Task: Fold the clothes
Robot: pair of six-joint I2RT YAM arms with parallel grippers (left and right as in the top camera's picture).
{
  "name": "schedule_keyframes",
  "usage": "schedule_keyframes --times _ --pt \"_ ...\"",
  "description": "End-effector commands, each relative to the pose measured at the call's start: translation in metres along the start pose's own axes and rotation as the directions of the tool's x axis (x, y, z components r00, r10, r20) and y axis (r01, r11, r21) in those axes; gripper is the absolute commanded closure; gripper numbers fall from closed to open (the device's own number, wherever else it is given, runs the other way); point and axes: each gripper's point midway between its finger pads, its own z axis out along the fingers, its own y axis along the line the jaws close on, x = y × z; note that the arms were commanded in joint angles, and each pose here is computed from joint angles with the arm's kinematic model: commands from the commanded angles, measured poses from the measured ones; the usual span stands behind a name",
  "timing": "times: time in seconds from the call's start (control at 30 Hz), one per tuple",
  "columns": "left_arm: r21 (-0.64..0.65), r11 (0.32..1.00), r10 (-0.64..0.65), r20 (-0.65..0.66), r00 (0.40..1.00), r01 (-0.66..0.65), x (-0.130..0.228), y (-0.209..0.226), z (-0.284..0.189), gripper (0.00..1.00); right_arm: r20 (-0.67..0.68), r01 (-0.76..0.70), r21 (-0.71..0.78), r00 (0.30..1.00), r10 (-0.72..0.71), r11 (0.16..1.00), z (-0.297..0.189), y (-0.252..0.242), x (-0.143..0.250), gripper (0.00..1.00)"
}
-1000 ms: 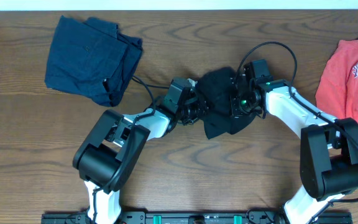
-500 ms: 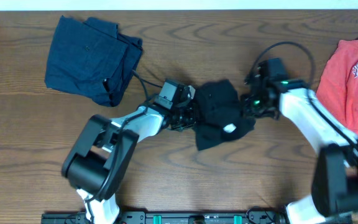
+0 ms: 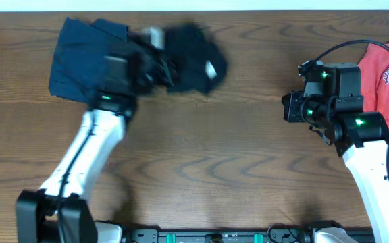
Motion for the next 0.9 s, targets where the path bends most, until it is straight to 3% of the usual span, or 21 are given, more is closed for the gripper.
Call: schedule_keyframes --times 0.0,0.1,0.3,0.43,0.63,0.87 --pt "-0.024 0.998 0.068 0.155 0.986 -0.065 -0.06 0.006 -0.029 0.94 0.008 -0.03 0.0 1.0 0.03 1.0 -0.004 0.0 -0.001 0.93" --pt "-0.077 0.995 0.075 0.243 0.967 -0.057 -0.091 0.03 -0.052 0.94 0.007 -0.045 0.0 0.999 0.045 0.999 -0.003 0.0 -0.001 0.93" --pt "-0.206 0.96 -0.095 0.392 0.915 0.188 -0.123 0.12 -0.102 0.94 0.004 -0.064 0.0 0.998 0.064 0.998 -0.003 0.0 0.0 0.94" --pt "-0.197 0.918 -0.22 0.47 0.855 0.345 -0.129 0.18 -0.11 0.94 0.005 -0.06 -0.006 0.998 0.06 0.998 -0.003 0.003 0.0 0.93" --pt "-0.087 0.808 -0.483 0.469 0.739 0.583 -0.1 0.259 -0.085 0.94 -0.002 -0.068 -0.019 0.998 0.068 0.998 -0.002 0.007 0.001 0.93" --pt "-0.157 0.674 -0.64 0.364 0.677 0.722 -0.034 0.305 -0.06 0.94 -0.006 -0.083 -0.026 0.997 0.082 0.996 -0.002 0.009 0.002 0.94"
